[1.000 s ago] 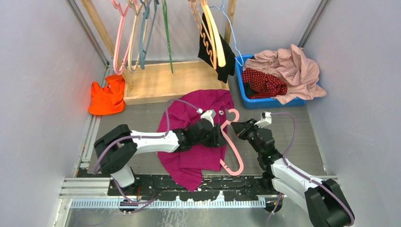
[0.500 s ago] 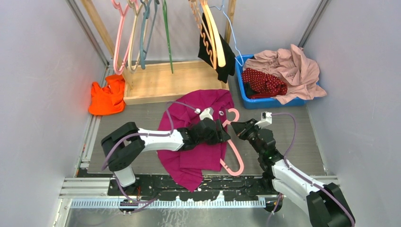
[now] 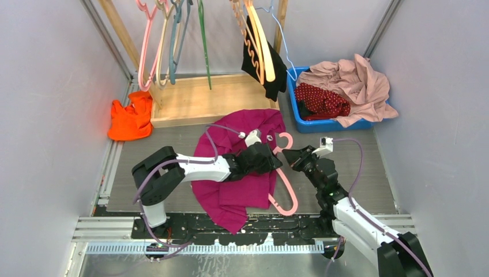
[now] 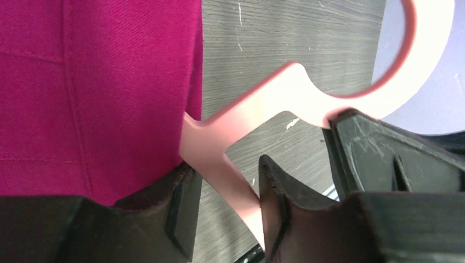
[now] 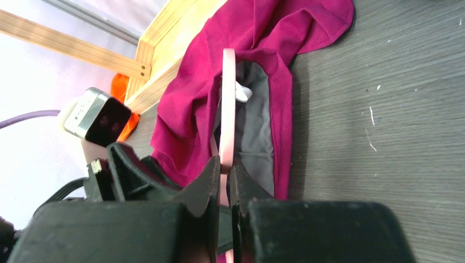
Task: Place the skirt on the hanger
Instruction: Hang the skirt on the hanger.
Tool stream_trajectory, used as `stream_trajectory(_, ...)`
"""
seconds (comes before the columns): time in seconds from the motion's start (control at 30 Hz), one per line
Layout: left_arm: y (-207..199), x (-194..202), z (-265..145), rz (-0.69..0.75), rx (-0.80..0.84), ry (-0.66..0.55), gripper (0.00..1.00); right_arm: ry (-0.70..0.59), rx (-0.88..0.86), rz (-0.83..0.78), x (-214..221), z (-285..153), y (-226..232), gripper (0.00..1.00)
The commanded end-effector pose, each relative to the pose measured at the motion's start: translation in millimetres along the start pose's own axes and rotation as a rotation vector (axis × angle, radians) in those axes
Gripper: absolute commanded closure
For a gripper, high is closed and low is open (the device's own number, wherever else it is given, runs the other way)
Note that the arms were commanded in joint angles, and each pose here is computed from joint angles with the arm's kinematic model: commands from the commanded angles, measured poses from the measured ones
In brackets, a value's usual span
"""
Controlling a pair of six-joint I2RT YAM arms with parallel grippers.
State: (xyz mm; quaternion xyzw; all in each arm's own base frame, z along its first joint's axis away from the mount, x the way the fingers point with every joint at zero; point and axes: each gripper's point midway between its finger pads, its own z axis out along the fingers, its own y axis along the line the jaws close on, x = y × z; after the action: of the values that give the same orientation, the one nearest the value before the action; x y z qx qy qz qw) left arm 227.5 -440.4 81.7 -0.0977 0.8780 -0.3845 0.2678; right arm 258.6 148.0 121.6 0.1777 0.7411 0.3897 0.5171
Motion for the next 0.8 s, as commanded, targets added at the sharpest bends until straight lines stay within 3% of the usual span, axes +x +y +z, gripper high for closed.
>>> stream_trajectory(0.0,-17,-12,5,-0.008,0.002,-0.047,0.71,-0.016,-0.060,-0.014,-10,-1,20,0.99)
stream_trajectory(0.17,-17,-13,3,0.020,-0.003,-0.042,1.00,0.000,-0.069,-0.019,-9,-2,24,0.98)
stream_trajectory(0.53,-18,-8,-3,0.047,0.024,-0.013,1.00,0.010,-0.102,0.016,-4,6,27,0.64)
stream_trajectory(0.77,-20,-11,-10,0.052,0.040,-0.020,1.00,0.005,-0.127,0.029,-7,16,34,0.60)
